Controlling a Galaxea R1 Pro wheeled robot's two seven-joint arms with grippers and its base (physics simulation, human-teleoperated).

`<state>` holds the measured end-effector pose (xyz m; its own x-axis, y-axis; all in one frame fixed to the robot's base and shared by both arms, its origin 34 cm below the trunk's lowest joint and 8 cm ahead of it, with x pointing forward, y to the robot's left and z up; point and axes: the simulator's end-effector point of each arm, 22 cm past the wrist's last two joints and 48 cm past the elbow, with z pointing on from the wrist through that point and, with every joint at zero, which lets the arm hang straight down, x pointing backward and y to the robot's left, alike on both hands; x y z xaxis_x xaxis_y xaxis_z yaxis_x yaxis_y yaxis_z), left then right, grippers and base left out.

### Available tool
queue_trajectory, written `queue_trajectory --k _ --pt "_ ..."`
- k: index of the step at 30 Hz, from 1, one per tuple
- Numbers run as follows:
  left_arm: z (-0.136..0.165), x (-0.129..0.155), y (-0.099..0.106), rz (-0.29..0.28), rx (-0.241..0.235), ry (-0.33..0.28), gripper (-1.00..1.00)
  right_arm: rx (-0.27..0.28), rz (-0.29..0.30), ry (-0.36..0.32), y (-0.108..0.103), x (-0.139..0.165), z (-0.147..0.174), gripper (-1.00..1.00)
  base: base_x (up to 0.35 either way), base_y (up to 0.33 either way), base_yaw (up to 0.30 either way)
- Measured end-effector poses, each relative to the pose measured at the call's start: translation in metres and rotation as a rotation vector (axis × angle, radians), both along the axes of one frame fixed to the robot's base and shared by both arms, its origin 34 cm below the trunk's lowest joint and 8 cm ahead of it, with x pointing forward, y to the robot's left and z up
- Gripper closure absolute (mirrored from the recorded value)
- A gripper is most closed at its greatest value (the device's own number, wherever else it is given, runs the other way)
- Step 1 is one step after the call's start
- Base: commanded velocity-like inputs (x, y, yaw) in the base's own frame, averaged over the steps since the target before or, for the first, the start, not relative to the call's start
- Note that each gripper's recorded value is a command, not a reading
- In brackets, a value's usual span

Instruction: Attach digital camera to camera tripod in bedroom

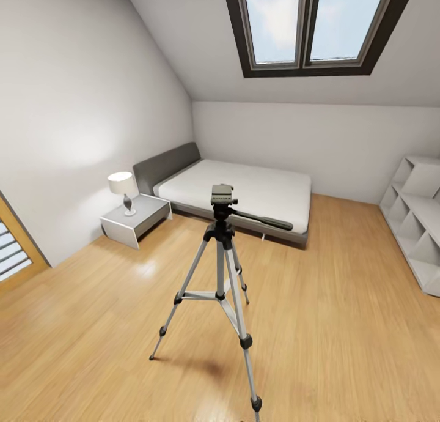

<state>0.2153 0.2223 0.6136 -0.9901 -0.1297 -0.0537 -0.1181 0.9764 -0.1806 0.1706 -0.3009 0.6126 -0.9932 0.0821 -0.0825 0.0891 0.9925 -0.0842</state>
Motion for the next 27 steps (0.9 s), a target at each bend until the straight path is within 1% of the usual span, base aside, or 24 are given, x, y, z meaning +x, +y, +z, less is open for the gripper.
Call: queue_trajectory --k 27 --pt "-0.004 -0.017 0.0 0.0 0.0 0.043 1.0 -0.001 -0.001 0.043 0.0 -0.017 -0.002 -1.0 0.0 0.0 0.0"
